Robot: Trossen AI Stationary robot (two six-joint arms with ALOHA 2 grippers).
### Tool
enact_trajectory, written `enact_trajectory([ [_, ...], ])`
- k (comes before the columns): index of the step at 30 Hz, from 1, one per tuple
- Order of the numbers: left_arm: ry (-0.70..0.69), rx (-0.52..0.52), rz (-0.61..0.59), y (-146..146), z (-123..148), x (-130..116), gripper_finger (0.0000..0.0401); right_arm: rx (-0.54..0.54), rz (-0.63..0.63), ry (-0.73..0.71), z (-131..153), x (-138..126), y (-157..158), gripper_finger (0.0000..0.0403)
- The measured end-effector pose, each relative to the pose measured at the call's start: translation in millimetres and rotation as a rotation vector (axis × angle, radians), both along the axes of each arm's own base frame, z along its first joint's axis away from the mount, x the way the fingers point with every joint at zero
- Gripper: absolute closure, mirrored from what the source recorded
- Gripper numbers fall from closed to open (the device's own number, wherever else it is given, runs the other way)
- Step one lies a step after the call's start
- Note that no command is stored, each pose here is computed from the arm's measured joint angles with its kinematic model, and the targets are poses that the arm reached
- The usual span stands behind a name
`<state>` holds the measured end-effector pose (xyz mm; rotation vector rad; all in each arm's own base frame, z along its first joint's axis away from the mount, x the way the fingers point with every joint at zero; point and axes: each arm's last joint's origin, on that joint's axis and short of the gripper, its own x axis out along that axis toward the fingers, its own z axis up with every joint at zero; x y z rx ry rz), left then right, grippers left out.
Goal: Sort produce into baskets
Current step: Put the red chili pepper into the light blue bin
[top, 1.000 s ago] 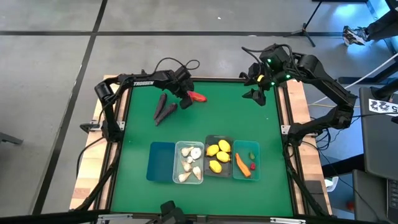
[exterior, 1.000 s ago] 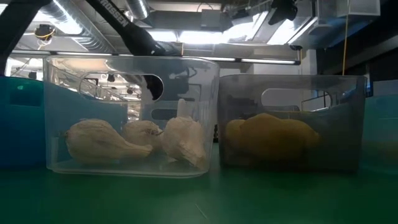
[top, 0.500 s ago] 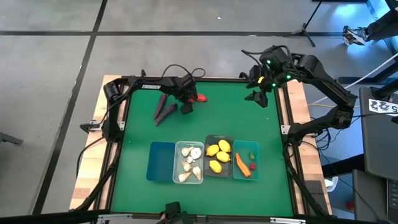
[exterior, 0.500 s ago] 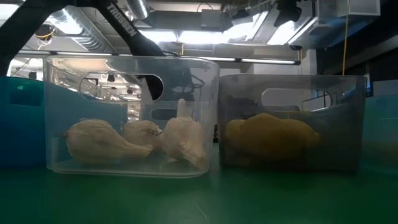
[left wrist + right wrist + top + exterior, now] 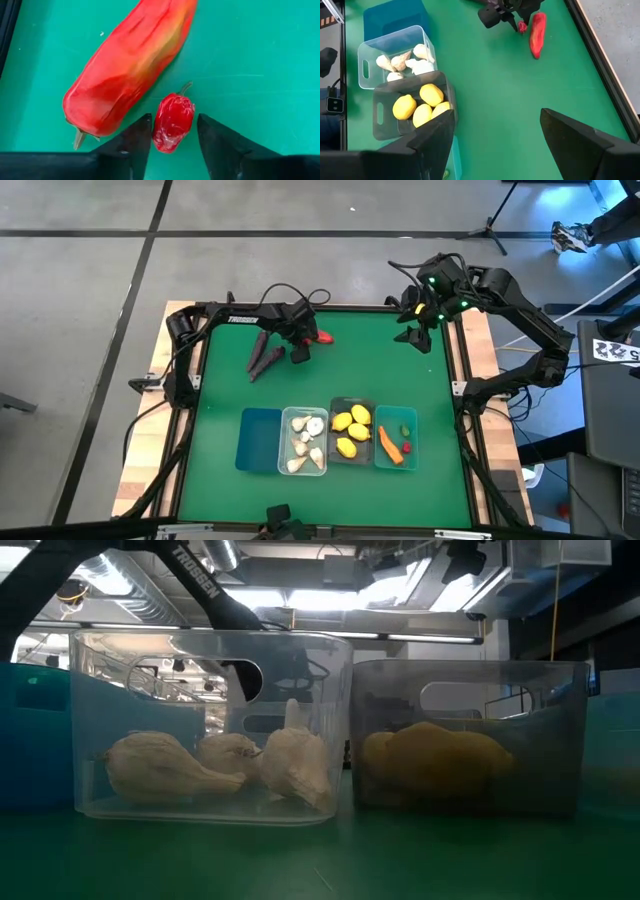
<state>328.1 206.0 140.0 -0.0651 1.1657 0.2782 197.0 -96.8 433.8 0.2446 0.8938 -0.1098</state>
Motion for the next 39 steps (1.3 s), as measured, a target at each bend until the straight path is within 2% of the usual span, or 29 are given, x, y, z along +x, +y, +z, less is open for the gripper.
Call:
enact_trajectory([
  [11, -0.013, -0.008, 0.03, 0, 0, 1, 0.0335, 0.076, 0.052, -0.018, 0, -1, 3, 0.0111],
  [17, -0.019, -0.02, 0.05, -3, 0, 3, 0.0347, 0.16, 0.121, -0.023, -1, -4, 8, 0.0111],
  [23, -0.055, -0.029, 0.068, -14, 13, 7, 0.0347, 0.268, 0.296, -0.105, 4, -10, 20, 0.0111],
  [28, -0.154, -0.035, 0.089, -27, 43, 9, 0.0342, 0.244, 0.393, -0.155, 13, -23, 41, 0.0111],
  [32, -0.329, -0.068, 0.063, -43, 78, 13, 0.0342, 0.23, 0.422, -0.199, 9, -37, 58, 0.0111],
  [36, -0.557, -0.091, -0.036, -66, 114, 24, 0.0341, 0.188, 0.31, -0.211, -13, -56, 71, 0.0111],
  [39, -0.7, -0.095, -0.145, -91, 133, 35, 0.0341, 0.121, 0.167, -0.261, -39, -65, 75, 0.0111],
])
